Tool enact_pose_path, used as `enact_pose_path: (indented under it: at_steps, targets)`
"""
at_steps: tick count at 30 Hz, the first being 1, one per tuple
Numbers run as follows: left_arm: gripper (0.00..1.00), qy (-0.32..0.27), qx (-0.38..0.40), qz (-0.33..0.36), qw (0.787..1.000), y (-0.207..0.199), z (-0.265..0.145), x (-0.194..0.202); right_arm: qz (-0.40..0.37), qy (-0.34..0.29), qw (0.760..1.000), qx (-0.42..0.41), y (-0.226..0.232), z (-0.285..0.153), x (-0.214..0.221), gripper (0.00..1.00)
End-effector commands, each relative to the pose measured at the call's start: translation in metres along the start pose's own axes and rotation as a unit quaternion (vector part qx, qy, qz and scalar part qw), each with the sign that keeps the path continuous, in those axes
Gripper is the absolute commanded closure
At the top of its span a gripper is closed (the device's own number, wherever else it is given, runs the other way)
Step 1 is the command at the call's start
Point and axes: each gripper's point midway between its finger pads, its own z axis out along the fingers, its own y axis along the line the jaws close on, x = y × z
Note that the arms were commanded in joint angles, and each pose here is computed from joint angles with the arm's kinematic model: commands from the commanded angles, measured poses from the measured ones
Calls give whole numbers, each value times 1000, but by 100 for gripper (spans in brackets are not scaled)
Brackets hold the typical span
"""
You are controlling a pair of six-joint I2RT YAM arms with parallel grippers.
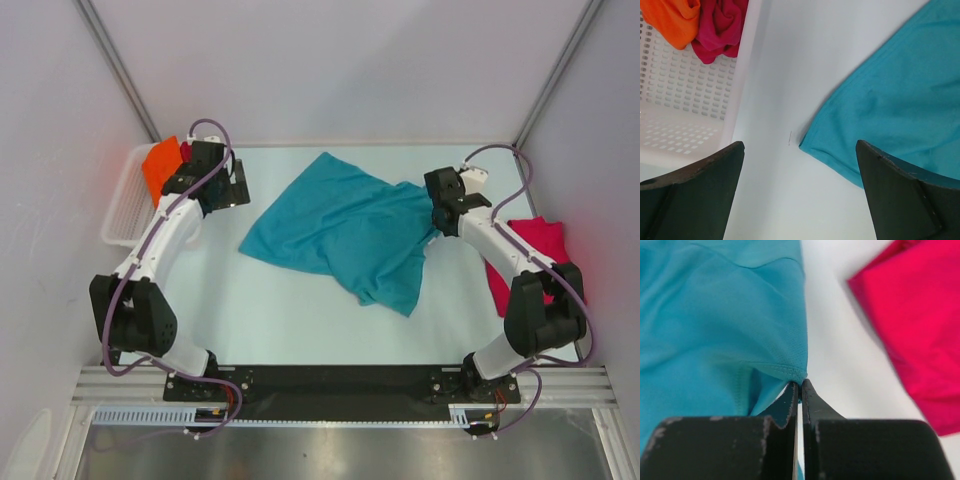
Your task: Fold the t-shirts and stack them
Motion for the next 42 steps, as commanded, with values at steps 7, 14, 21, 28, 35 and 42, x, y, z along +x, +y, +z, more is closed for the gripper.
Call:
enact_pose_path:
  at_steps: [7,14,21,28,35,42]
  targets:
    - [2,-32,38,-5,999,-10,-21,-15,60,-14,996,69,-54,-13,-24,91]
    - [1,-14,41,-6,999,-12,-13,-4,10,21,1000,-2,-8,-18,-19,65]
    - [1,18,26,-17,999,-10,-1,14,-6,28,998,-64,21,-44,-21,60]
    - [5,84,-6,-40,996,-8,33,55,-23,45,994,-97,38,-56,-6,61]
    - [8,126,6,-65,990,-20,61,94,-39,57,991,-114,43,-61,5,62]
    - [15,120,52,-61,989,-46,68,97,-36,65,991,-114,37,-54,12,62]
